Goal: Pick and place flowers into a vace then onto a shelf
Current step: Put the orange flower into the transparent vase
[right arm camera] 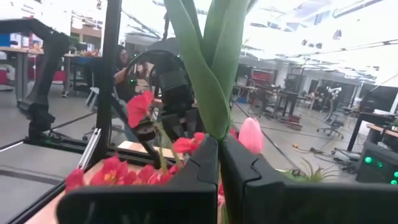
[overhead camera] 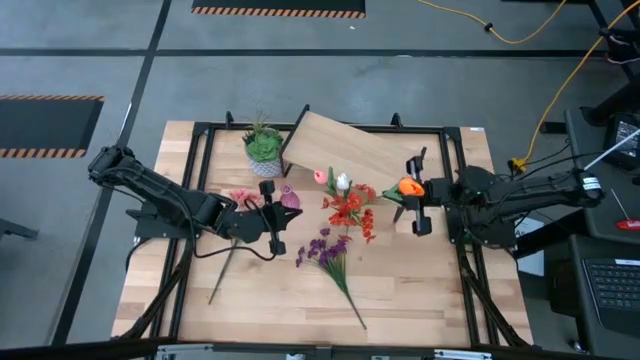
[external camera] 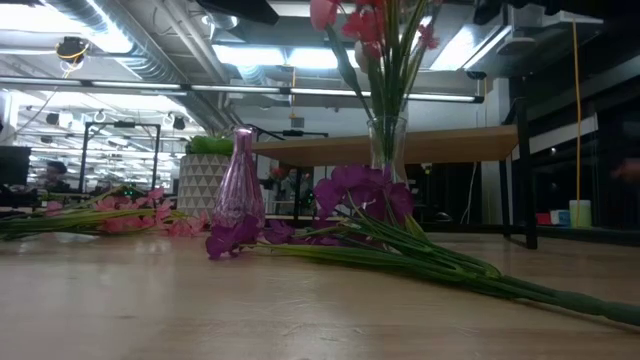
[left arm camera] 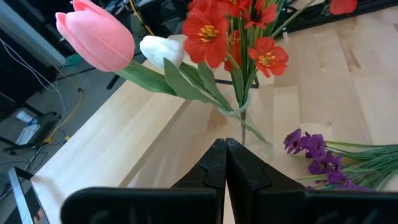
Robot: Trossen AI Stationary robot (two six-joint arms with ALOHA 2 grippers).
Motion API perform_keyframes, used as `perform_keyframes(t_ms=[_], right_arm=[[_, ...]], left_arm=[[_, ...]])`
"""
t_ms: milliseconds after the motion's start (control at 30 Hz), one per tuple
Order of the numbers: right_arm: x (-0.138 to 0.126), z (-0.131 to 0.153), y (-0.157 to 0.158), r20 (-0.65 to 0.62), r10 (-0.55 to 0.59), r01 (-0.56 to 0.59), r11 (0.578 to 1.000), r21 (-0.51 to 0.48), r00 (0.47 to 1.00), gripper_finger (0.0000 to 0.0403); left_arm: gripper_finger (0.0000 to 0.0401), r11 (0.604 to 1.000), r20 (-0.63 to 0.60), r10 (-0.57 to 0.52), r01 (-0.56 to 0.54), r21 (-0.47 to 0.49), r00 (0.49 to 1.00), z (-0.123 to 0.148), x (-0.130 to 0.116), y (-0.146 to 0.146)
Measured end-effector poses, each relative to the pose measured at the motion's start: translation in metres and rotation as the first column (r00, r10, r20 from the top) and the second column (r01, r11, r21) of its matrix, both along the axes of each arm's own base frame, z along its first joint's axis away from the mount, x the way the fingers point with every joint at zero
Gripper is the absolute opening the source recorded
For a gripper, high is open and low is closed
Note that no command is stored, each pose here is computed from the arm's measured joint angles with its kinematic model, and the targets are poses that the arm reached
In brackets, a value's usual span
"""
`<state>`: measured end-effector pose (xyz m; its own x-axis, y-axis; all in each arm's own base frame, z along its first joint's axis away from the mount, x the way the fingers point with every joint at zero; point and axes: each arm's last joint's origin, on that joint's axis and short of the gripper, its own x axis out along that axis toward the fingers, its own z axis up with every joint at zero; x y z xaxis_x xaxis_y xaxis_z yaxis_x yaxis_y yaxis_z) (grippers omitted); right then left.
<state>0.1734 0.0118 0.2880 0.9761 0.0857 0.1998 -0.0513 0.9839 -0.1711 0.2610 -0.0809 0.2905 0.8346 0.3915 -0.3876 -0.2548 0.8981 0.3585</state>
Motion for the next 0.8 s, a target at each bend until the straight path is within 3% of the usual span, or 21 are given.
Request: perform_keyframes(t_ms=[800], right_arm=[[0.029,-0.027,-0.01,-0.159,0.004,0.003,0.999,0.049,0.987,0.0]], left_arm=[[0.0003,1.0,-0.007,0.0,0.0,0.003,1.0,-0.001,0.0,0.0]])
